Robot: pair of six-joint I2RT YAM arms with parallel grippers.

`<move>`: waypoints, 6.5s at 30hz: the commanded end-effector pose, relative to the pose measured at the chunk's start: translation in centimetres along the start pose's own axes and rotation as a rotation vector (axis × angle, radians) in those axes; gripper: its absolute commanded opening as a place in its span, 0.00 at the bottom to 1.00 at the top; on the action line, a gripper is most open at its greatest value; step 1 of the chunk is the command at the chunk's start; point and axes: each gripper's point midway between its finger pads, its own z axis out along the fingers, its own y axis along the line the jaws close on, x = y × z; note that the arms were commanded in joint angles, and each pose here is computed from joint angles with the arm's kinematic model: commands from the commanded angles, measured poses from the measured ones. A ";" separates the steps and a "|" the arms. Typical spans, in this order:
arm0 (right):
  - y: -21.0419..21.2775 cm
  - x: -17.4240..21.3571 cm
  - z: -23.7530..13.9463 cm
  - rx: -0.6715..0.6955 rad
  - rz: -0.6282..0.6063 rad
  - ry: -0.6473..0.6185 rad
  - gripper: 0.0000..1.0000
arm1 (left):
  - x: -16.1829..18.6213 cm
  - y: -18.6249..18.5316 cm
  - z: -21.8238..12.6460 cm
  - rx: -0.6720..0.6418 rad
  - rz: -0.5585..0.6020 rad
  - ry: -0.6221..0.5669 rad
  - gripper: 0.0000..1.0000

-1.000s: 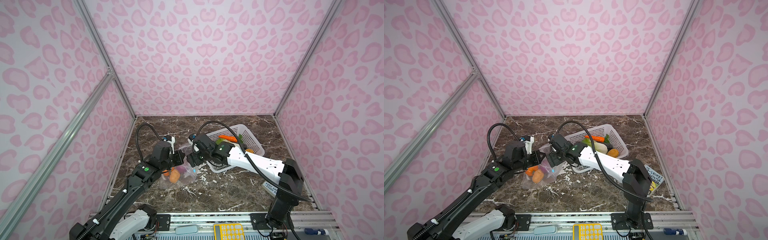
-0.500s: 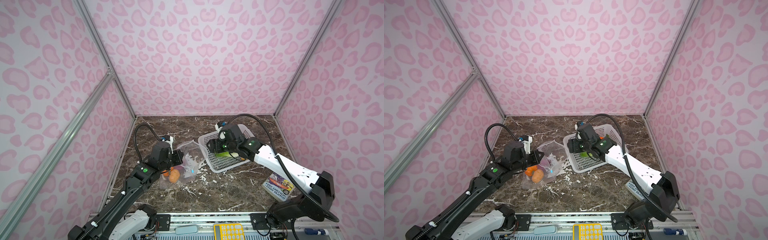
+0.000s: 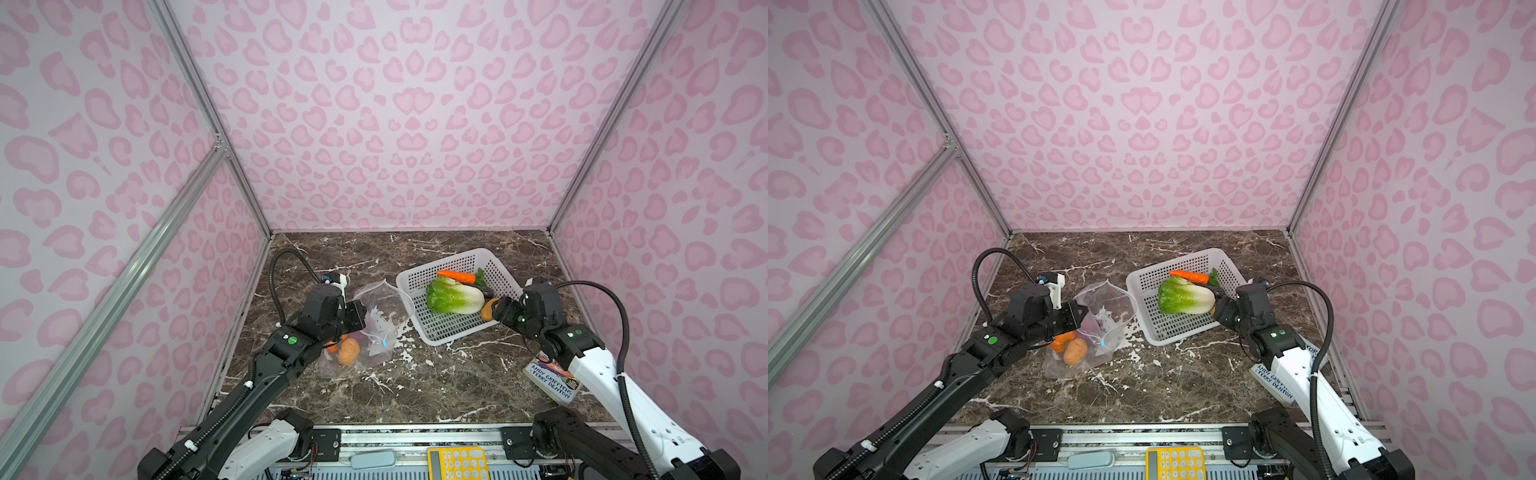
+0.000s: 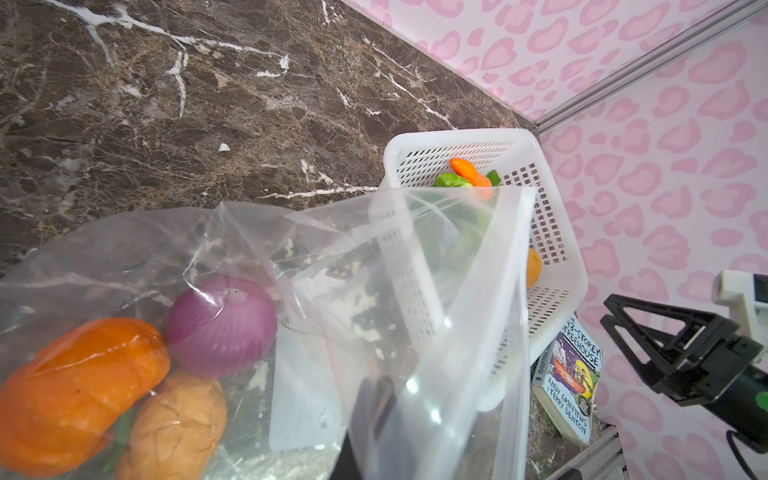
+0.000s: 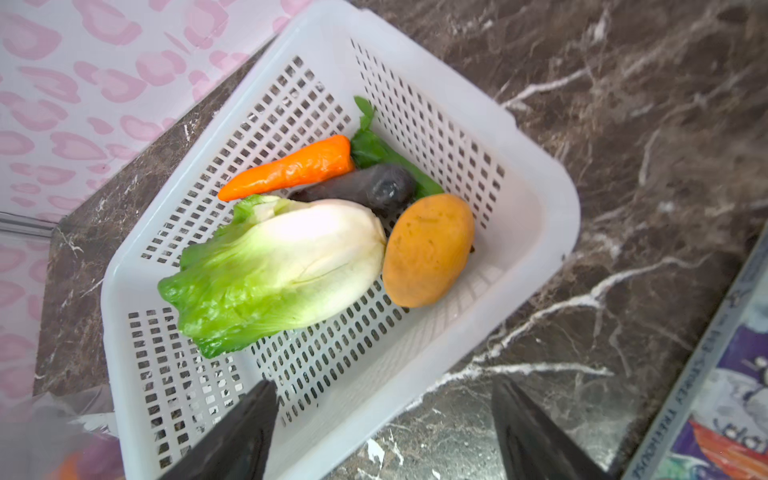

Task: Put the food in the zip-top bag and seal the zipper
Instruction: 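Move the right gripper along the basket rim to the yellow potato, then lower the right gripper and grasp the yellow potato, then carry the yellow potato with the right gripper into the open bag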

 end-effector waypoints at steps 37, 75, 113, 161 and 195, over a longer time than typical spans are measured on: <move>0.6 3.8 6.9 0.183 -0.238 0.268 0.40 | -0.6 -0.1 -0.5 -0.003 0.007 -0.026 0.03; -2.7 0.1 7.2 0.381 -0.710 0.446 0.07 | -0.6 -0.2 0.0 -0.007 0.003 -0.014 0.03; 7.8 -2.4 10.3 0.202 -0.734 0.324 0.64 | -0.2 -0.2 -0.5 0.009 -0.013 -0.011 0.03; 13.2 -2.8 7.0 -0.091 -0.647 0.243 0.41 | -0.4 0.0 -0.7 -0.003 -0.006 -0.025 0.03; 28.7 15.2 -0.9 -0.516 -1.048 0.391 0.33 | -0.6 -0.6 -0.6 0.015 -0.008 -0.017 0.03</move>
